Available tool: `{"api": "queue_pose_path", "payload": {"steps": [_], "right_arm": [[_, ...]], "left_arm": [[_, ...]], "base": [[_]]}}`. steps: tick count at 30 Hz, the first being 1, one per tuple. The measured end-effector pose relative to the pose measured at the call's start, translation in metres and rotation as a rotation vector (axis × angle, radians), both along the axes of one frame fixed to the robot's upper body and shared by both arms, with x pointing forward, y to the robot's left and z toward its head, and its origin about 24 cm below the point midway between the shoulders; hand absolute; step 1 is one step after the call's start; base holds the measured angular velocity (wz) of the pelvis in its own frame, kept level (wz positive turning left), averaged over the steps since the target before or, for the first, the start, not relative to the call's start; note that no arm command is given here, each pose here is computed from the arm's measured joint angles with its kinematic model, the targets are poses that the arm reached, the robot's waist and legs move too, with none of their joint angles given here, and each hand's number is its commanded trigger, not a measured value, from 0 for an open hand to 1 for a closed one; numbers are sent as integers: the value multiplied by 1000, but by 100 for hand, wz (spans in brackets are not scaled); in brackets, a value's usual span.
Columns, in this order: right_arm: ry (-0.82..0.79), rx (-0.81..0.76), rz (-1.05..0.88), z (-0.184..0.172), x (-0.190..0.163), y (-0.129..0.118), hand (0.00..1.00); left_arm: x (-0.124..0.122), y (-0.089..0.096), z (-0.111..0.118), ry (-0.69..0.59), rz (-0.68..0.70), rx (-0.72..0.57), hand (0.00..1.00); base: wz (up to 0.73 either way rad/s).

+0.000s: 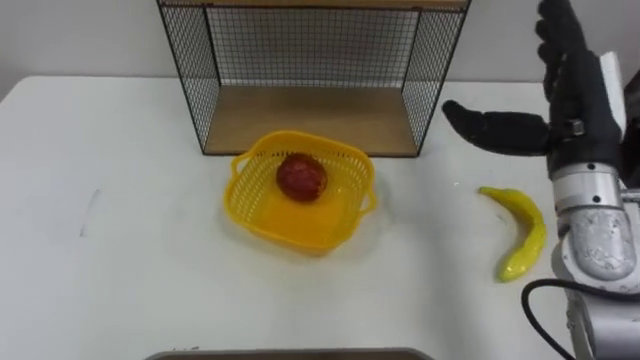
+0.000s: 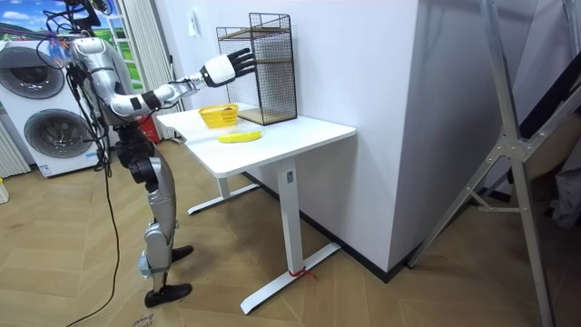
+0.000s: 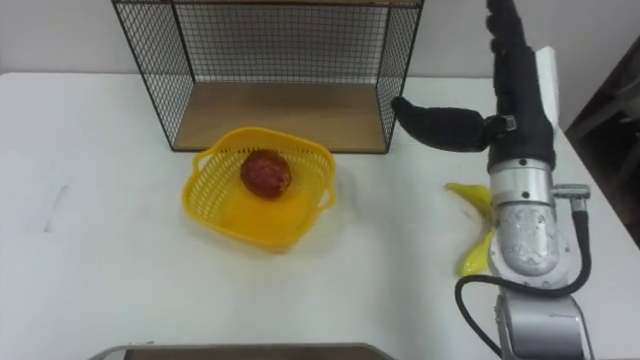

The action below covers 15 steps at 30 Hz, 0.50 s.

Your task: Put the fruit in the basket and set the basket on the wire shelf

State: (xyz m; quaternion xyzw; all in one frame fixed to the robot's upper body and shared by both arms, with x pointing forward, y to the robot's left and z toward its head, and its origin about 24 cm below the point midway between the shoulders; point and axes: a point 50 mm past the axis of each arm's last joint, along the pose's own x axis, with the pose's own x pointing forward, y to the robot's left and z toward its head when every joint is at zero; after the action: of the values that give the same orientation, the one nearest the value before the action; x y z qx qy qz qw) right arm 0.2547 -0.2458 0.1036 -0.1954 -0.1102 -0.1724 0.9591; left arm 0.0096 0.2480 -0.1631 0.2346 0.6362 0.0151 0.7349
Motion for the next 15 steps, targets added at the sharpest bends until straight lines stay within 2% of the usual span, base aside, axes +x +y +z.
{"api": "queue_pose_path", "payload": {"steps": [5,15], "right_arm": [[89,4,-87,-21,0,-13,0],[276,-2,-134,-53,-1,-29,0]], "left_arm": [[2,2,0,-1,11,15,0],[4,5,4,-8,19,14,0]], "base": [[-4],[-4]]}}
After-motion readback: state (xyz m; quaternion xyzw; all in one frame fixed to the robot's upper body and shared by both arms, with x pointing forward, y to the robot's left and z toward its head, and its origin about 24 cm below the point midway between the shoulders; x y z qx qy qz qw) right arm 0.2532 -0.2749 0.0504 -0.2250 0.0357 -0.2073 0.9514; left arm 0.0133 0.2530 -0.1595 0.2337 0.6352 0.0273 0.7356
